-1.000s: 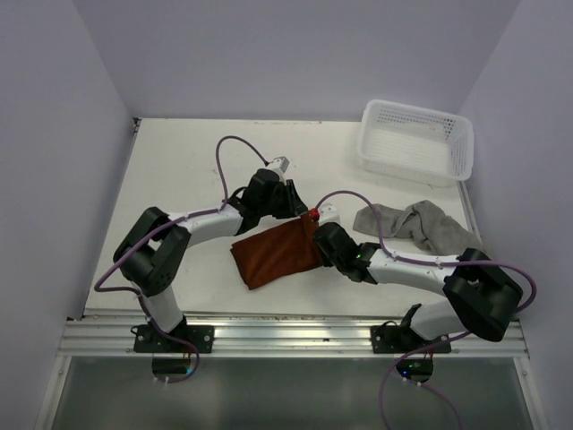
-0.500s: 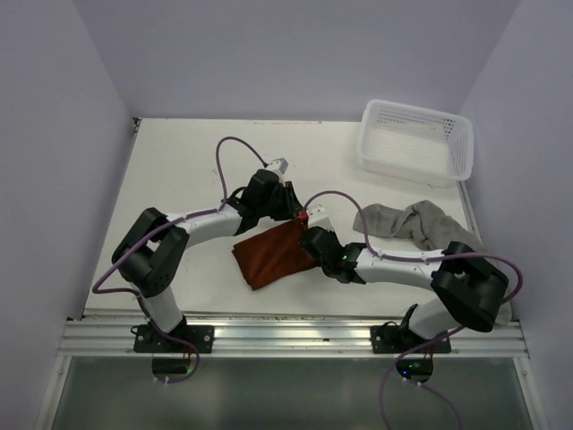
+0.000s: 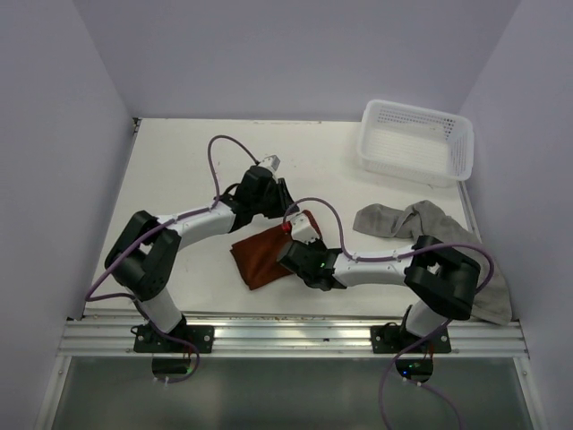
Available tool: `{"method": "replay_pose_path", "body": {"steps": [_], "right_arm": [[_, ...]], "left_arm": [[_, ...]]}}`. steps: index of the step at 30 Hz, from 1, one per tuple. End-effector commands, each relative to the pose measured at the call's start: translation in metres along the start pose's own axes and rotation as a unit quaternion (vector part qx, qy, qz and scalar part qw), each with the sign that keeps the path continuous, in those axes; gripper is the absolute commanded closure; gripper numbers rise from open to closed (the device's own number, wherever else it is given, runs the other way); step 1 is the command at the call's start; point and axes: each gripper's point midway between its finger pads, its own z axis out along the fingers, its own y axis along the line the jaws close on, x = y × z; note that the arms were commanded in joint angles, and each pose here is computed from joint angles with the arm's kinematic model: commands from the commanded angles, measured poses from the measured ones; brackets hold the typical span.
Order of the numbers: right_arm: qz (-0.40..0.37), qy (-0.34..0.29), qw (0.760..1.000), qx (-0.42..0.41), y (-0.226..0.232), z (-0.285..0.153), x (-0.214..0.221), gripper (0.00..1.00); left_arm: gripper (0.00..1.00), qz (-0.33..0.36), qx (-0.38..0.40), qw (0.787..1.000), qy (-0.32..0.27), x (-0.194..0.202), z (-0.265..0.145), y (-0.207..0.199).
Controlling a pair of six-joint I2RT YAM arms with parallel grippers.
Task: Roll the towels
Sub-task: Roll the towel
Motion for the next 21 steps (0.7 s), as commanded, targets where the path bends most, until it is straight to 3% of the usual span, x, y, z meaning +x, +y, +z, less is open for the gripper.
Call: {"method": "replay_pose_path", "body": {"steps": [1, 21], "right_arm": [[0.004, -0.026, 0.999, 0.03, 0.006, -0.004, -0.018, 1.0], [-0.125, -0.033, 0.988, 0.082, 0.035, -0.007, -0.025, 1.0]], "left_arm": [[0.66, -0.006, 0.013, 1.0, -0.019, -0.015, -0.01, -0.011], [0.66, -0.001, 0.035, 0.999, -0.007, -0.01, -0.008, -0.017]]}}
